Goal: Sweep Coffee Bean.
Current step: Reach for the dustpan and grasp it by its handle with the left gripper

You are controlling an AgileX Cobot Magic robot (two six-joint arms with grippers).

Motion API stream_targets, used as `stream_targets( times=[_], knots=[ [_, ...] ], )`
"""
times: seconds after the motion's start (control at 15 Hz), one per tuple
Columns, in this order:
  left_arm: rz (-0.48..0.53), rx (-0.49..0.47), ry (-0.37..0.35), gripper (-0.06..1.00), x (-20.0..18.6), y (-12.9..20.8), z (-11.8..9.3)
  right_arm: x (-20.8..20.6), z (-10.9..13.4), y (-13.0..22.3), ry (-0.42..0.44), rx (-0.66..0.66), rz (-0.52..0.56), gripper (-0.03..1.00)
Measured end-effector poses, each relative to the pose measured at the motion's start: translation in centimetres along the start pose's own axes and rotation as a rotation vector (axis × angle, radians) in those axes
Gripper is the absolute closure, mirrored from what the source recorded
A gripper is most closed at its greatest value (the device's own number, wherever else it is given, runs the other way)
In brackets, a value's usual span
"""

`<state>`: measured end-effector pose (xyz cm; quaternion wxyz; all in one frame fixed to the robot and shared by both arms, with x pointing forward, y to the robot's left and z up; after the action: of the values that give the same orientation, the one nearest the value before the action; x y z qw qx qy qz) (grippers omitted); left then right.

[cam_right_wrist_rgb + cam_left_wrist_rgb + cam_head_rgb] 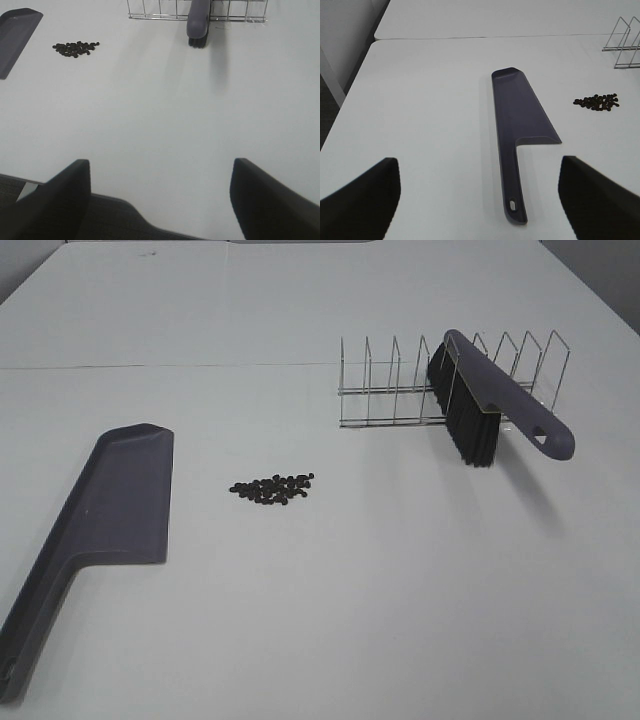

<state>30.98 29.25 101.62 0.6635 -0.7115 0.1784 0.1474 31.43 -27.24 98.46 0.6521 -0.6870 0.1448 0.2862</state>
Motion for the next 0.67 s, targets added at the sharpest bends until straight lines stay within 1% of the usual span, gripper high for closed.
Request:
stream_targets(
  times=[0.67],
  knots=[
    [0.000,0.001,0.000,0.17,0.00,0.00,0.00,0.00,0.02,0.00,-0.001,0.000,0.000,0.28]
  ],
)
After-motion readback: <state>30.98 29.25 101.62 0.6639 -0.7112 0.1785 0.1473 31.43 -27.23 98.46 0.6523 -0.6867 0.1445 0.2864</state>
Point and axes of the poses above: a point on each arm's last joint axis where the gripper is mounted, x pointing out along that axis toward the gripper, z along the wrist's bending axis when the last joint is at zero, y = z × x, the point moved 9 cm from there along x, pointing out along that axis toward the gripper, and after that the axes turned 3 degrees about -x, right-handed, at the moved point
